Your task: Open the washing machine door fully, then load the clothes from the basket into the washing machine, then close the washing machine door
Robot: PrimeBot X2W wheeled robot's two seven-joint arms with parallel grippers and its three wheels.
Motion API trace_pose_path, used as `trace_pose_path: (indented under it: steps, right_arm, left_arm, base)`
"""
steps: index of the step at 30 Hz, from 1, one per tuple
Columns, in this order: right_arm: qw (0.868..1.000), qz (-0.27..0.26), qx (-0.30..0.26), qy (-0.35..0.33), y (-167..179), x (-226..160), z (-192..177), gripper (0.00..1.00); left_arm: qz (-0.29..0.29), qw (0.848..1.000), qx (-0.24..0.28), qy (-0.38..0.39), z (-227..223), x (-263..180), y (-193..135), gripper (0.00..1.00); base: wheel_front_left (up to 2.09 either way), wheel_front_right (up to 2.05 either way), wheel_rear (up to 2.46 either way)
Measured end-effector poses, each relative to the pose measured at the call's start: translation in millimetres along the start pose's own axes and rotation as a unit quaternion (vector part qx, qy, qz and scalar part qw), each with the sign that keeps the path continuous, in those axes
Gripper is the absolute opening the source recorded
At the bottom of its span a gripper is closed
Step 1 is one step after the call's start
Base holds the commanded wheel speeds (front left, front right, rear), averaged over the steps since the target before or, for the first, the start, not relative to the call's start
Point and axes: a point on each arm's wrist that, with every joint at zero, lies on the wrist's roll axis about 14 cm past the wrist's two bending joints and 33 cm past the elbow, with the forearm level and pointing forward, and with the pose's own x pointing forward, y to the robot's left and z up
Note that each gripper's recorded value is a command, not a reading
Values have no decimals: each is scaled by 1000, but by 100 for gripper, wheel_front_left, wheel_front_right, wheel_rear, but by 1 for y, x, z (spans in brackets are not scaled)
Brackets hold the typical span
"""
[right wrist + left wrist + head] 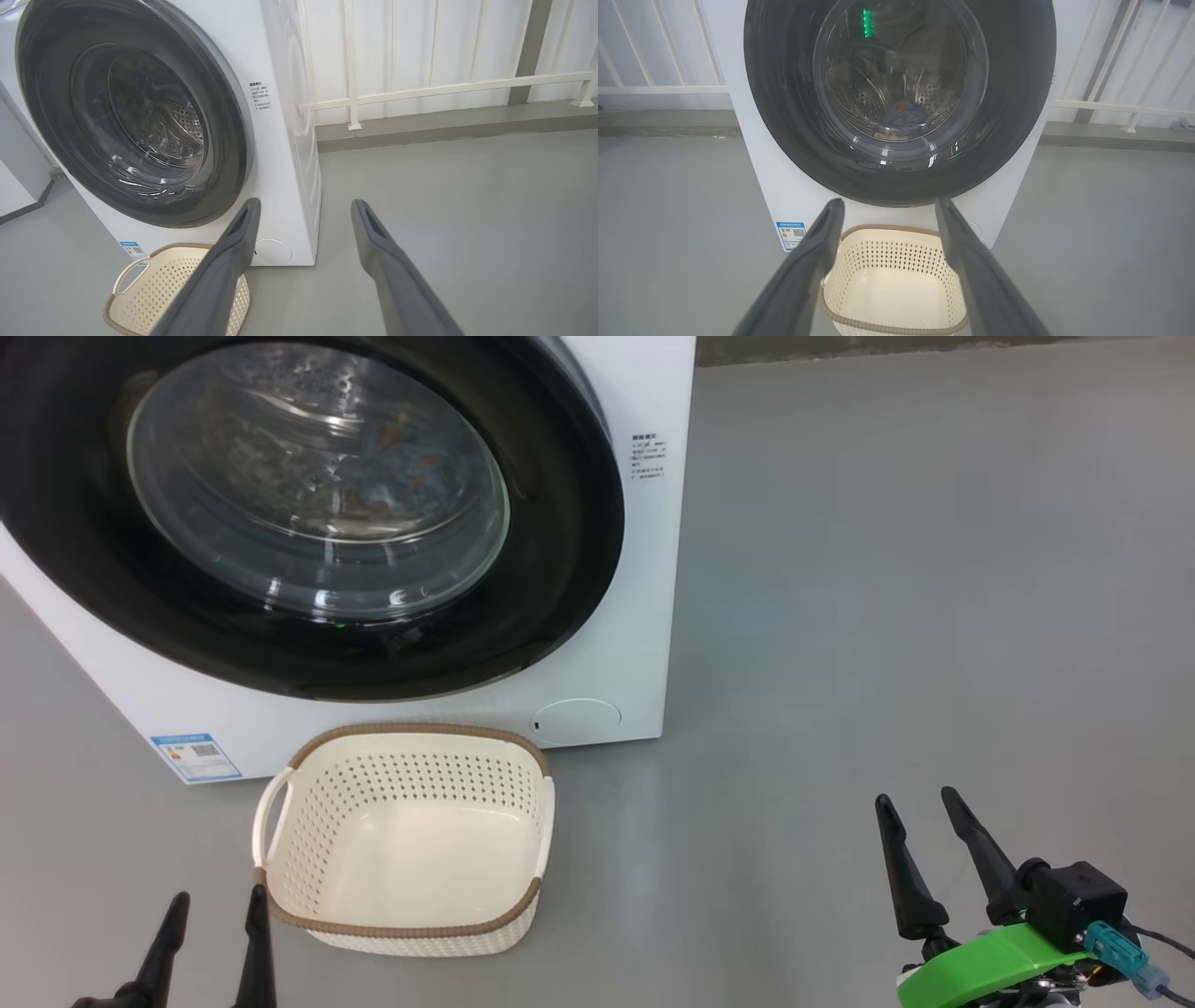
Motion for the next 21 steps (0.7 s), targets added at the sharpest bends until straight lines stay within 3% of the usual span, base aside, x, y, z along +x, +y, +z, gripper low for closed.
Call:
trace_pose_path:
  steps: [21]
  right_arm:
    - [1000,6,1,3,4,3,-2,100]
  left_arm:
    - [3,1000,3,-2,2,-3,2,100]
  base:
    - [0,0,0]
